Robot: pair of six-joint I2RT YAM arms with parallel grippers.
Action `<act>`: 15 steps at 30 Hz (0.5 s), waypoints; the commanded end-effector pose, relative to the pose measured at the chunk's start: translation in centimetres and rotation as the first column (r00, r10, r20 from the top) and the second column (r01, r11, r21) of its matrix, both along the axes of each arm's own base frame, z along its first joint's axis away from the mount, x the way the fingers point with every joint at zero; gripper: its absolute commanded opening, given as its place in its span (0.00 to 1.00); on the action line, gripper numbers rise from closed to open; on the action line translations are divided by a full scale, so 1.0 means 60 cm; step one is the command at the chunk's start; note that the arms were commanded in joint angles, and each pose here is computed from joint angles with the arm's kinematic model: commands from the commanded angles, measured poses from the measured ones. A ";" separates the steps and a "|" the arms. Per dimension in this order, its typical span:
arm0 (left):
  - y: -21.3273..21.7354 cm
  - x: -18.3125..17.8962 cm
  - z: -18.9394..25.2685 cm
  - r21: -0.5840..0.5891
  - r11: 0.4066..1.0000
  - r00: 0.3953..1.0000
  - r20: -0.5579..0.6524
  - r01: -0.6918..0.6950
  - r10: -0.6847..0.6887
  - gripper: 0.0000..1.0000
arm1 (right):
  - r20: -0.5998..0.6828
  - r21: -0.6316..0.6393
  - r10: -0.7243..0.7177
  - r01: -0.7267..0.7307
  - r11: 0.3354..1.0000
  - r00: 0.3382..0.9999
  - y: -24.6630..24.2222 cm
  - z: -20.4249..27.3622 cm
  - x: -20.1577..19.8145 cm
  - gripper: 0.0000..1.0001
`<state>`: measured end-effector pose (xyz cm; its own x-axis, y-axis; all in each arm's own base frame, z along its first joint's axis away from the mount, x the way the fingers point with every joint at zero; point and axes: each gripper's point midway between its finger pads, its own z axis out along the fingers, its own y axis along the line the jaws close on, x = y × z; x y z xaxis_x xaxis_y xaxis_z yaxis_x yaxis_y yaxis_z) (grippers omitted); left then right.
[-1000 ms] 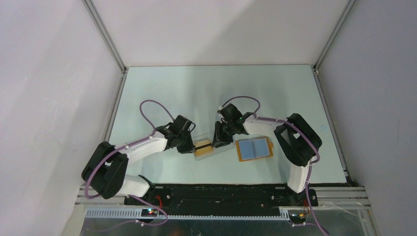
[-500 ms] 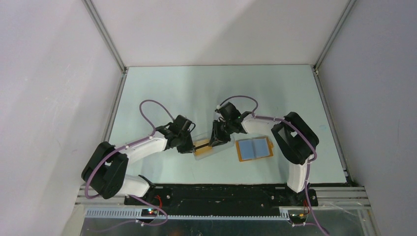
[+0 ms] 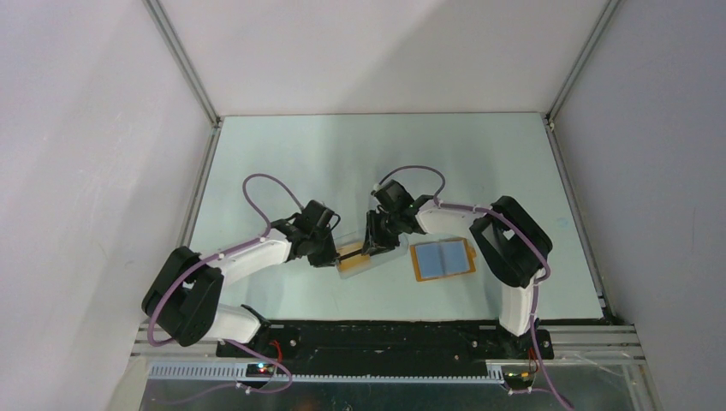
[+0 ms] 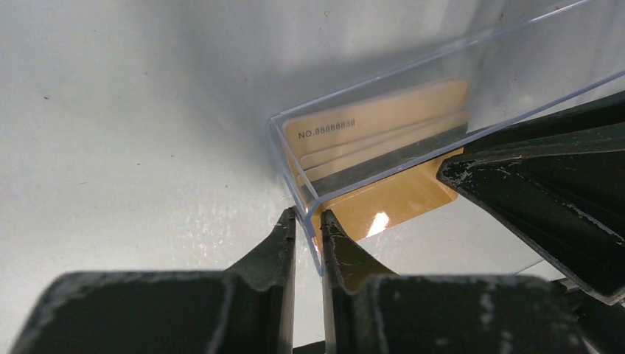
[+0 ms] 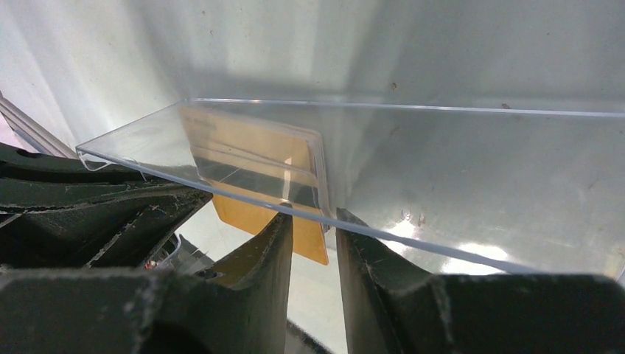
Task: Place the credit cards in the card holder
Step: Pick up the credit card from the storage box.
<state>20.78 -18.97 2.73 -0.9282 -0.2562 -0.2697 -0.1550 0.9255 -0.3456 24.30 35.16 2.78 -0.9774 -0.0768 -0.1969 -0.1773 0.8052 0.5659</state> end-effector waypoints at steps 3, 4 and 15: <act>-0.021 0.017 0.021 -0.036 0.999 0.999 0.042 0.028 -0.026 0.00 | -0.145 -0.134 -0.011 -0.008 0.991 0.989 -0.040 -0.062 -0.043 0.30; -0.021 0.017 0.020 -0.035 0.999 0.999 0.041 0.028 -0.026 0.00 | -0.155 -0.125 -0.004 -0.016 0.992 0.988 -0.037 -0.062 -0.048 0.29; -0.022 0.017 0.017 -0.032 0.999 0.999 0.035 0.029 -0.028 0.00 | -0.153 0.038 0.046 -0.041 0.998 0.987 0.009 0.007 -0.058 0.05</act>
<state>20.73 -18.82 2.71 -0.9281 -0.2581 -0.2683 -0.1609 0.9280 -0.3362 23.33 35.43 2.90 -0.9864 -0.0890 -0.1383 -0.1543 0.7923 0.5903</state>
